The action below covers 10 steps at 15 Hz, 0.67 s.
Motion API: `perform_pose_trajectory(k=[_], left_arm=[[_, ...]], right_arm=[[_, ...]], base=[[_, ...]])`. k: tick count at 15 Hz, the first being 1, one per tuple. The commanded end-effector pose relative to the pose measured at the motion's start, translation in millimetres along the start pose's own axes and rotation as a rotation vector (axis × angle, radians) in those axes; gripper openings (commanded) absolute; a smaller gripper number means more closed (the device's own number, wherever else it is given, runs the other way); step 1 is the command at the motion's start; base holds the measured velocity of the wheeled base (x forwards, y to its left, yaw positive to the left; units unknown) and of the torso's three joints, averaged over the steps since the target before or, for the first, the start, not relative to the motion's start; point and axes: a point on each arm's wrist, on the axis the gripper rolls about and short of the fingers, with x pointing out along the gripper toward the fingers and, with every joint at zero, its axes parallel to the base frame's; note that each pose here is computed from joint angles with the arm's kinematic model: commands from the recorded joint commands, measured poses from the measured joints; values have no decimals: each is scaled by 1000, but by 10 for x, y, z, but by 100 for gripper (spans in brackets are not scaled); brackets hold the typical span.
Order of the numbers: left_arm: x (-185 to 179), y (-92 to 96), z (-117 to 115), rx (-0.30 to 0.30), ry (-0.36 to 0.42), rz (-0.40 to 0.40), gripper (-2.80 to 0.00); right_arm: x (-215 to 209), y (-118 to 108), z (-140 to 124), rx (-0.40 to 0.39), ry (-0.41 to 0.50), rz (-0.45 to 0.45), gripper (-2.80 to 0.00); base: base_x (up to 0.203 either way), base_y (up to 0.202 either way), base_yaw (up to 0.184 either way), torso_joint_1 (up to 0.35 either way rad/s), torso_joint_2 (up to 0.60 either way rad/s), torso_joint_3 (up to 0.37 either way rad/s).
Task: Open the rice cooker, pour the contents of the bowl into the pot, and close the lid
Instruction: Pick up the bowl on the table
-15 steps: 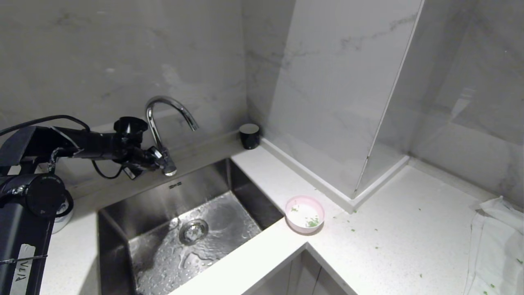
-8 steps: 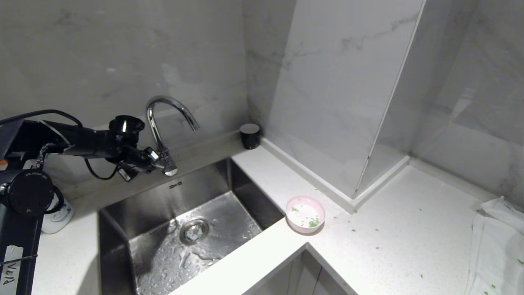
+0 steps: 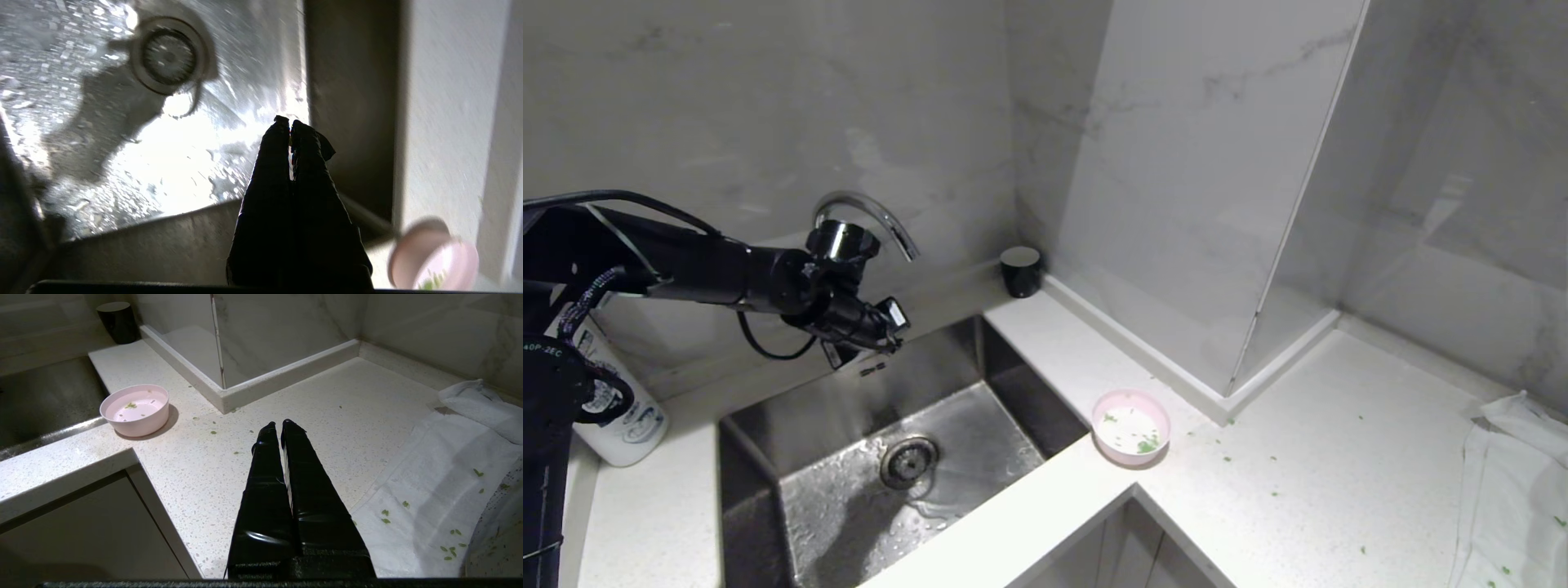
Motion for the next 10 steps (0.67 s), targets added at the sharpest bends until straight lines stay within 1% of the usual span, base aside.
perform_pose_trajectory(k=[1, 3, 6, 8, 10], left_arm=[[-179, -306, -194, 60, 6, -63, -280], [-234, -609, -326, 112, 0, -129, -280], [-242, -992, -567, 183, 10, -203, -280], [-291, -1105, -764, 225, 39, -212, -280], [-508, -1073, -923, 269, 74, -198, -280]], right_arm=[[1, 0, -4, 0, 1, 1, -280], [1, 0, -4, 0, 1, 1, -280], [1, 0, -5, 0, 2, 1, -280], [1, 0, -4, 0, 2, 1, -280], [1, 0, -4, 0, 1, 1, -280]], base=[[0, 0, 0, 0, 0, 0], [0, 0, 0, 0, 0, 0], [0, 0, 0, 0, 0, 0], [0, 0, 0, 0, 0, 0], [0, 0, 0, 0, 0, 0]])
